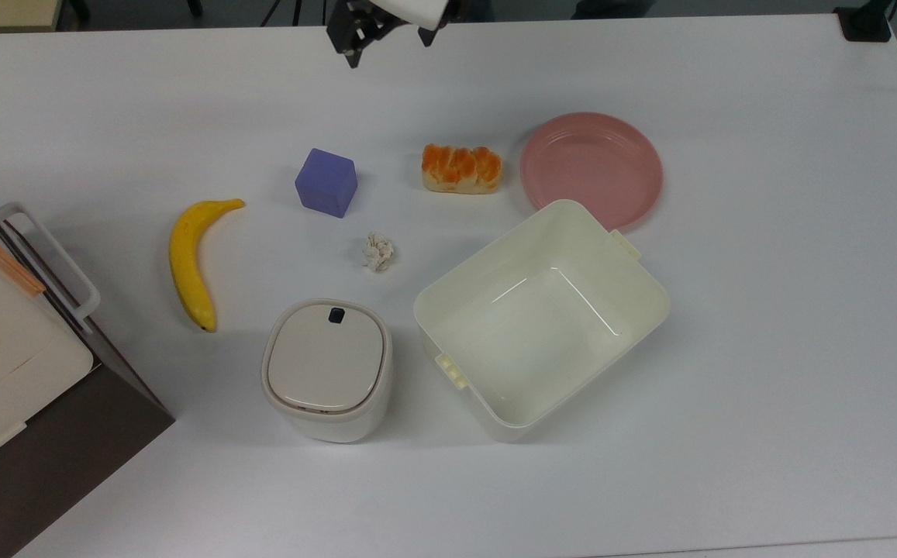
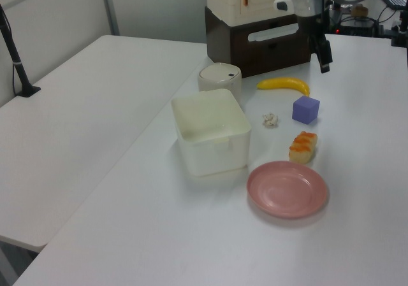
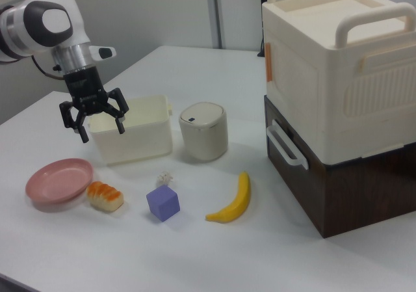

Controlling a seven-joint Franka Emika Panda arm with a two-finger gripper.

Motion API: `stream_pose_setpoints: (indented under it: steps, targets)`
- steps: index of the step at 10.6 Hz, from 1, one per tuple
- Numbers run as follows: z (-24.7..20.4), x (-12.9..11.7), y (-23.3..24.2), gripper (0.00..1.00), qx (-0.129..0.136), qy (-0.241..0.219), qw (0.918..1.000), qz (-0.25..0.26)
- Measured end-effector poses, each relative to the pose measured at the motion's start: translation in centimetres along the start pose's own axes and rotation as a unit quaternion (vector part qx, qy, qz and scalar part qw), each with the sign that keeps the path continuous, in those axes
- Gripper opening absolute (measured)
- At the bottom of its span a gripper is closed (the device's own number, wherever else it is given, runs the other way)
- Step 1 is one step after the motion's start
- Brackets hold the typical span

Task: Put the bread on a plate
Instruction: 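Move the gripper over toward the orange-topped bread roll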

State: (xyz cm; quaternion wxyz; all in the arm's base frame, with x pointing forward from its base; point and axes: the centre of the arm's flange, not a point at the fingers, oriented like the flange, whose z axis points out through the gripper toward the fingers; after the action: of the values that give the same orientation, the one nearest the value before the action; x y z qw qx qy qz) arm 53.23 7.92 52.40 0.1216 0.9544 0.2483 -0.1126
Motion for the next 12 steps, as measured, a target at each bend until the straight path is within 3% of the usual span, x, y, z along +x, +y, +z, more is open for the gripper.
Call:
stream_pose_setpoints:
  steps: [2,4,6,8,9,10,11,12]
  targets:
    - [0.8,0.7,-1.3,1.00,0.001,-0.008,0.9998,-0.018]
    - [1.1,1.3,-2.3,1.00,0.001,-0.011,0.9944,-0.105]
    - [1.0,1.3,-2.3,1.00,0.002,-0.010,0.9777,-0.210]
    - [0.9,1.5,-2.8,1.00,0.001,-0.010,0.9485,-0.317]
    - [0.8,1.6,-3.0,1.00,-0.006,-0.014,0.9374,-0.348]
    - [0.9,1.8,-3.6,1.00,-0.011,-0.019,0.9312,-0.364]
    - [1.2,2.3,-4.3,1.00,-0.010,-0.022,0.9329,-0.359]
    - [1.7,2.8,-5.0,1.00,-0.008,-0.026,0.9399,-0.340]
